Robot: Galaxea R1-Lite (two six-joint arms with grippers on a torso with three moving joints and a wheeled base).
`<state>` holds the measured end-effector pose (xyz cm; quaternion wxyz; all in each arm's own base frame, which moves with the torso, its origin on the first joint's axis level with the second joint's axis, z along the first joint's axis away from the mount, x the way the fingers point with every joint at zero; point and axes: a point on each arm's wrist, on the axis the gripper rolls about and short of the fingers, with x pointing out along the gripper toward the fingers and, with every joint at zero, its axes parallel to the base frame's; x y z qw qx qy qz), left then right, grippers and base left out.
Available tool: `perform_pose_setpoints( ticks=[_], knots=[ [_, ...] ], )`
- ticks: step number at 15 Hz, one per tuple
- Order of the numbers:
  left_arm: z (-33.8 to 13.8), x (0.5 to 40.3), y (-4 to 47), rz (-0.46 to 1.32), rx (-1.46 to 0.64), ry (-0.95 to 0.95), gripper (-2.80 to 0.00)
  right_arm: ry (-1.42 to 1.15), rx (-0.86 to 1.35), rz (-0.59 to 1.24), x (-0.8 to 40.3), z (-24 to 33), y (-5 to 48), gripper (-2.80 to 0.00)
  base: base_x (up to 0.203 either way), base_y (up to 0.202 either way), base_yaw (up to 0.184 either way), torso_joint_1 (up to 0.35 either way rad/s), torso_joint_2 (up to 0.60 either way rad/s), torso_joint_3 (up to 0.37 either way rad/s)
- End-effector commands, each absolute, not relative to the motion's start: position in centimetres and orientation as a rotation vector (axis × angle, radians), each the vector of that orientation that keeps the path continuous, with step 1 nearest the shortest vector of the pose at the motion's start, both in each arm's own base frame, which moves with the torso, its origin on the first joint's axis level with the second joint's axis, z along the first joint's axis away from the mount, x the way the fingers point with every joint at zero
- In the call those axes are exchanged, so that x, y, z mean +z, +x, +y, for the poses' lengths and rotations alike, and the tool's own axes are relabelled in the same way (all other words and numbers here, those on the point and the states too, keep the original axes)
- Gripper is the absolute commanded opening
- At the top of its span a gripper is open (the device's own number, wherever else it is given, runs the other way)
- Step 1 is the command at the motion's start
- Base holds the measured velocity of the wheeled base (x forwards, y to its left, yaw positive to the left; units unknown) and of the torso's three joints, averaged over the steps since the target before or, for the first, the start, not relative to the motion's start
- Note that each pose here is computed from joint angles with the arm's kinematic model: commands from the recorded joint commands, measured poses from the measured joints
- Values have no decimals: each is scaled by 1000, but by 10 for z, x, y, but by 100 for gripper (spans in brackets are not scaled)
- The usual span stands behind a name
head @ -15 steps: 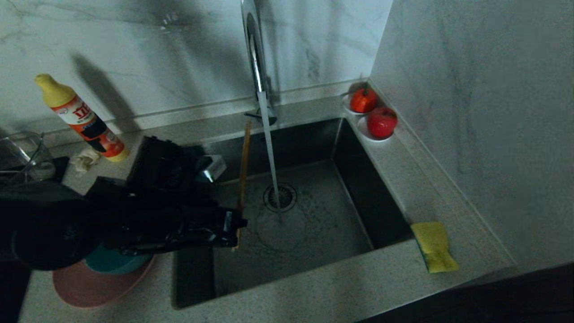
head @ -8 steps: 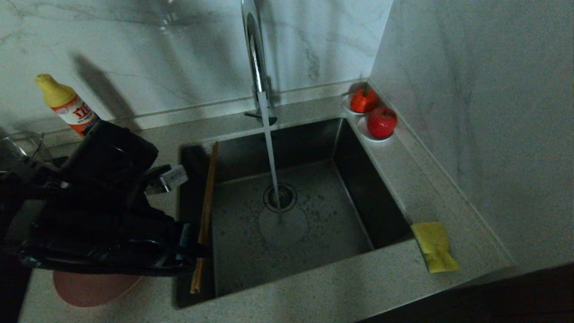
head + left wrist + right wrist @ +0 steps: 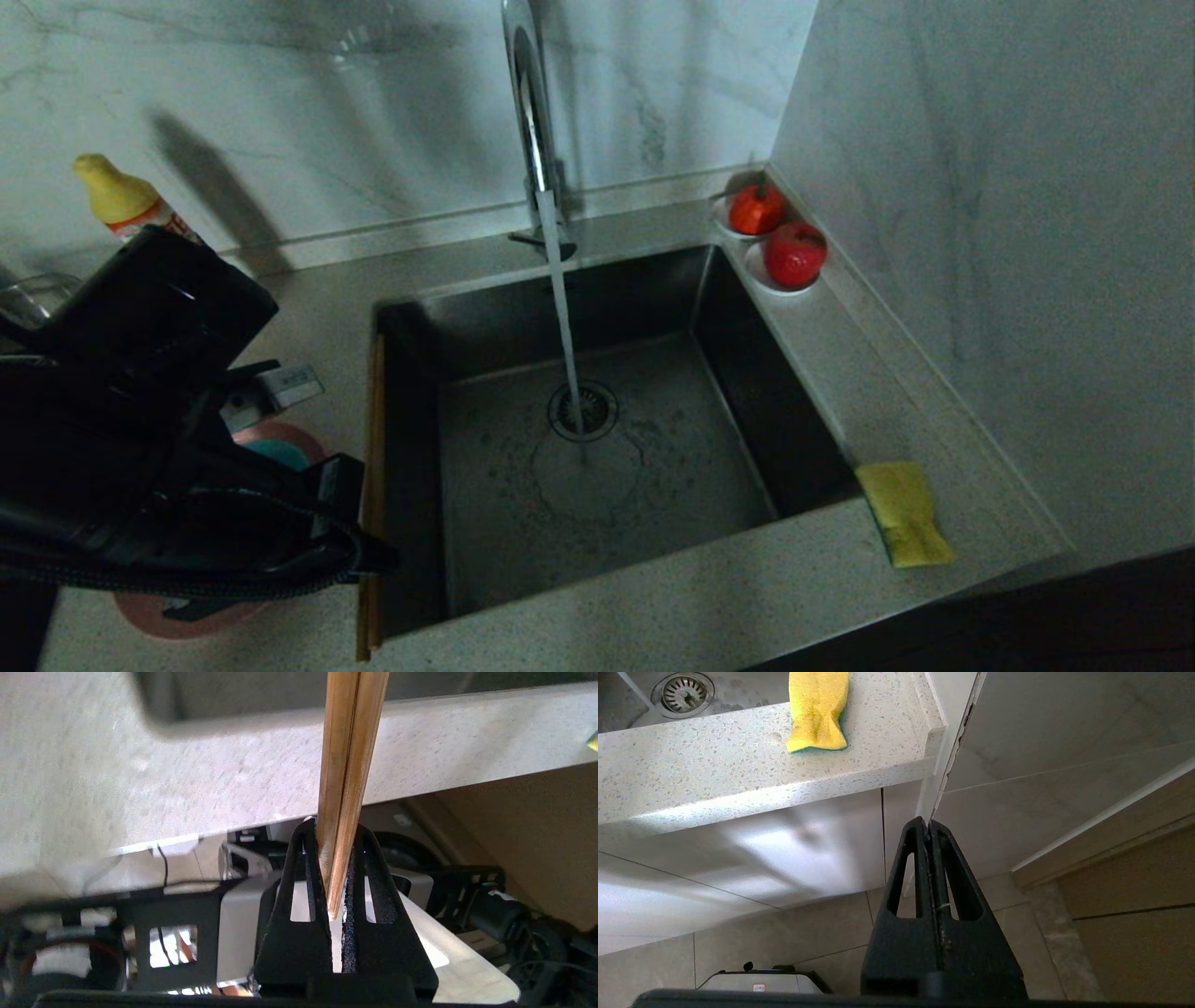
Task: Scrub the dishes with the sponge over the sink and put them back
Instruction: Place the chopsticks on the glass basin
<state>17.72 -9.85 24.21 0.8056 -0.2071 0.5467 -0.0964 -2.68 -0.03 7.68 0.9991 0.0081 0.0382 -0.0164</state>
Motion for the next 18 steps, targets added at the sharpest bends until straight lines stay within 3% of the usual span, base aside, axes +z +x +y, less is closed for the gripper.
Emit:
perform_pose_setpoints(
  ticks=[1, 6, 10, 18],
  knots=[
    [-92, 242, 173, 1193, -170, -460, -280, 16, -33, 76, 77, 0, -27, -280, 0, 0, 0, 0, 0, 0],
    [-78, 264, 160, 1076, -180, -540, -280, 16, -33, 76, 77, 0, -27, -280, 0, 0, 0, 0, 0, 0],
    [-77, 258, 158, 1103, -153, -553, -280, 16, -33, 76, 77, 0, -27, -280, 0, 0, 0, 0, 0, 0],
    [-57, 324, 125, 760, -112, -578, -280, 16, -33, 76, 77, 0, -27, -280, 0, 0, 0, 0, 0, 0]
  ],
)
